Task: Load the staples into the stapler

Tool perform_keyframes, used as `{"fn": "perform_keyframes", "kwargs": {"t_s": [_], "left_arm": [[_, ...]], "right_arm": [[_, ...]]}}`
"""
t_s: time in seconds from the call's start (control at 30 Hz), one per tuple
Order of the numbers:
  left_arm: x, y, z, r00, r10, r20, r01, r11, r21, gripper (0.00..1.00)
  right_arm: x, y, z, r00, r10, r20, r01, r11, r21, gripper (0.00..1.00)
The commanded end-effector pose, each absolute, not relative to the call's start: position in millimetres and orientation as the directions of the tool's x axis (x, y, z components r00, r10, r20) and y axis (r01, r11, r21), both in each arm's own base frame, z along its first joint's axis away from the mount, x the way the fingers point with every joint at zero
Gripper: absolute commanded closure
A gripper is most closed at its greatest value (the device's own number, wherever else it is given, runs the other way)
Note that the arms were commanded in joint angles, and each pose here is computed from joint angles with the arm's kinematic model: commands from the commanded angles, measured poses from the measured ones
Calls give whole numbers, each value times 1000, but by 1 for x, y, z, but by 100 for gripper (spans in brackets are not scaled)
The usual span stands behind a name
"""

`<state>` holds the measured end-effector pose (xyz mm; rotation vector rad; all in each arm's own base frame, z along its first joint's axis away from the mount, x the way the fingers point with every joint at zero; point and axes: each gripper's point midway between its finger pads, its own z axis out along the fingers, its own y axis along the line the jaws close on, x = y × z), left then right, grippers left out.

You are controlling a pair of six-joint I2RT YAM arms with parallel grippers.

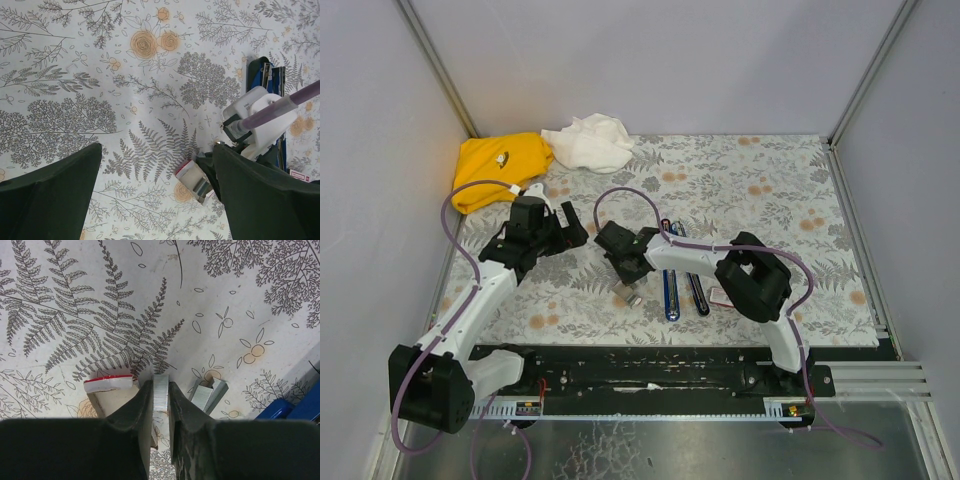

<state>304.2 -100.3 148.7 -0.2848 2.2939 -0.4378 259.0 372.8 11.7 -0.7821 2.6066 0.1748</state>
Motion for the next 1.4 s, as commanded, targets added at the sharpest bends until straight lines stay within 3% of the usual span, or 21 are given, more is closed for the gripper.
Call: {"fn": "perform_keyframes", "kwargs": {"t_s": [0.0,0.2,0.33,0.5,0.77,1.07,1.37], "left_arm": [[310,-104,165,-629,-386,-675,-54,888,-457,9],[291,-120,164,-617,-484,-621,-34,804,-593,9],[273,-147,188,-613,-504,-608,129,695,-707,9],[229,-189,225,-688,-444,-574,388,443,-808,9],[187,-211,271,-717,-417,-559,527,200,-826,12],[161,-229,315,-719,-421,-553,598,31,-801,36],[156,-244,327,-728,-421,-541,600,-9,-800,54]], "right_arm": [[265,383,46,-745,-454,-489,-546,836,55,82],[279,379,101,-743,-358,-565,-551,807,212,82],[279,369,133,-758,-259,-598,-549,748,372,82],[260,370,187,-768,-103,-632,-566,572,594,82],[214,375,273,-766,39,-642,-614,252,748,81],[193,369,319,-753,97,-650,-642,104,759,81],[182,366,337,-756,117,-644,-646,24,763,80]]}}
